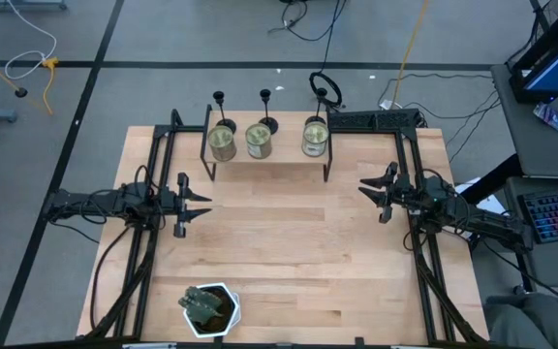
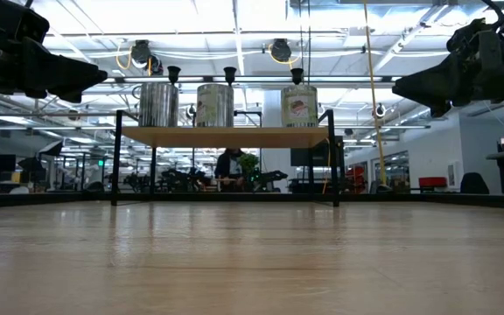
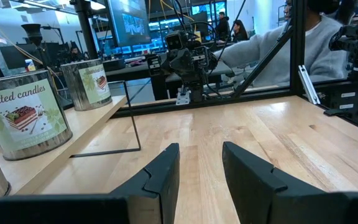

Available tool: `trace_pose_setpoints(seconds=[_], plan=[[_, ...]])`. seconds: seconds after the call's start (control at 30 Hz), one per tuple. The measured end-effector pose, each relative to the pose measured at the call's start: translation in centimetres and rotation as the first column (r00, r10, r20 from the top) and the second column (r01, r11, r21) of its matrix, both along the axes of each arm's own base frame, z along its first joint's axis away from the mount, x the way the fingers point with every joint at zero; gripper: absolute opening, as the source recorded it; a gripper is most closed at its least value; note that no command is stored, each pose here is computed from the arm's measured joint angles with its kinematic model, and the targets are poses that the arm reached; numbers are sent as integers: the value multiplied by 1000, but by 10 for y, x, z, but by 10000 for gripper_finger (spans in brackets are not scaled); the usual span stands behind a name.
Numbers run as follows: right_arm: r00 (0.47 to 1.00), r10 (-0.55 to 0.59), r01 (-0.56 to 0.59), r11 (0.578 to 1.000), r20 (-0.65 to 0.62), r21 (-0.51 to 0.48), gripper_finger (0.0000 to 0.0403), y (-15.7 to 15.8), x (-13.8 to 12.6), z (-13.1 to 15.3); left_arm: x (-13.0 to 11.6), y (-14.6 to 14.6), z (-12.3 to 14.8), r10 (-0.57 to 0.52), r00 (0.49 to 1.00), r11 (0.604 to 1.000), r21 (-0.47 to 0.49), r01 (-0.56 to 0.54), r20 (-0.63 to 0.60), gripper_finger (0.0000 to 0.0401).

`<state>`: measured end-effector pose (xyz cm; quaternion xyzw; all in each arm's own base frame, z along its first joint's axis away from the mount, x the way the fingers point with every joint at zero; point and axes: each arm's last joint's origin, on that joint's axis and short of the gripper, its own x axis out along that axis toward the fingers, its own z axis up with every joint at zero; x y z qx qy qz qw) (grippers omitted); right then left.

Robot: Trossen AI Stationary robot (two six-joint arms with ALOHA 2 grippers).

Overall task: Pick & Place candle stick holders
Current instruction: Return to Home Position

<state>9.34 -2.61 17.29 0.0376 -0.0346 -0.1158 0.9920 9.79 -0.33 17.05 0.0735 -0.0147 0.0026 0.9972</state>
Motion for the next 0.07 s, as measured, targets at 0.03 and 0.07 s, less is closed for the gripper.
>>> trace_pose_setpoints(seconds=[0.03,0.07], plan=[[1000,0,0,1000,0,0,105,0,0,0,0,0,0,0,1000,1000,0,0,0,129],[1000,0,0,1000,0,0,105,0,0,0,0,0,0,0,1000,1000,0,0,0,129]])
